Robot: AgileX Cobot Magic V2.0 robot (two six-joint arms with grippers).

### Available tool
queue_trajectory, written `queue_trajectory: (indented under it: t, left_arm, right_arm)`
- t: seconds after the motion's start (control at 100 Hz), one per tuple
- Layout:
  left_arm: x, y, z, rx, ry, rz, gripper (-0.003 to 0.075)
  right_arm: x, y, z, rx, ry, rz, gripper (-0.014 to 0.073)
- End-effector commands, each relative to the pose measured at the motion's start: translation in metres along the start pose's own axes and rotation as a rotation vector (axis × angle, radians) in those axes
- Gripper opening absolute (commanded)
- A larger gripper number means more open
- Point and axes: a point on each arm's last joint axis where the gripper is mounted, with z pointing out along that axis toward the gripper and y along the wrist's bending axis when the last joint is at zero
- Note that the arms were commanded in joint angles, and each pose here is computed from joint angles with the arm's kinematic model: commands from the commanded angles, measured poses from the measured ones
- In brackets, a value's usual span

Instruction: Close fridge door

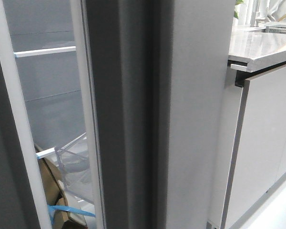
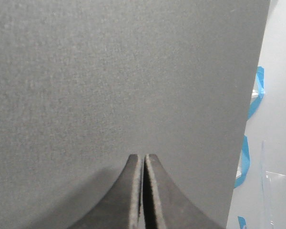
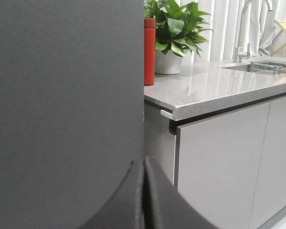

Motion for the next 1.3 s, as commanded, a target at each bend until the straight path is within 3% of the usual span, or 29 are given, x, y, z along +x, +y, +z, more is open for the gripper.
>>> queue_trajectory:
  t: [0.0, 0.89, 1.07, 1.29]
  left_arm:
    - [0.004, 0.000, 0.002, 0.010, -0.029, -0.006, -0.0021]
    - [0.004, 0.000, 0.002, 0.010, -0.029, -0.006, -0.0021]
    - [0.004, 0.000, 0.002, 0.010, -0.029, -0.006, -0.0020]
    - [0.004, 0.000, 0.002, 0.010, -0.029, -0.006, -0.0021]
  right_arm:
    - [-0.004, 0.000, -0.001, 0.006, -0.079, -0.014, -0.0076]
    - [-0.003, 0.000, -0.001, 0.006, -0.064, -0.007, -0.0076]
    - [-0.021, -0.001, 0.002, 0.007, -0.045, 0.005, -0.0076]
    - [-0.070, -0.002, 0.021, 0.007, -0.006, 0.008, -0.0076]
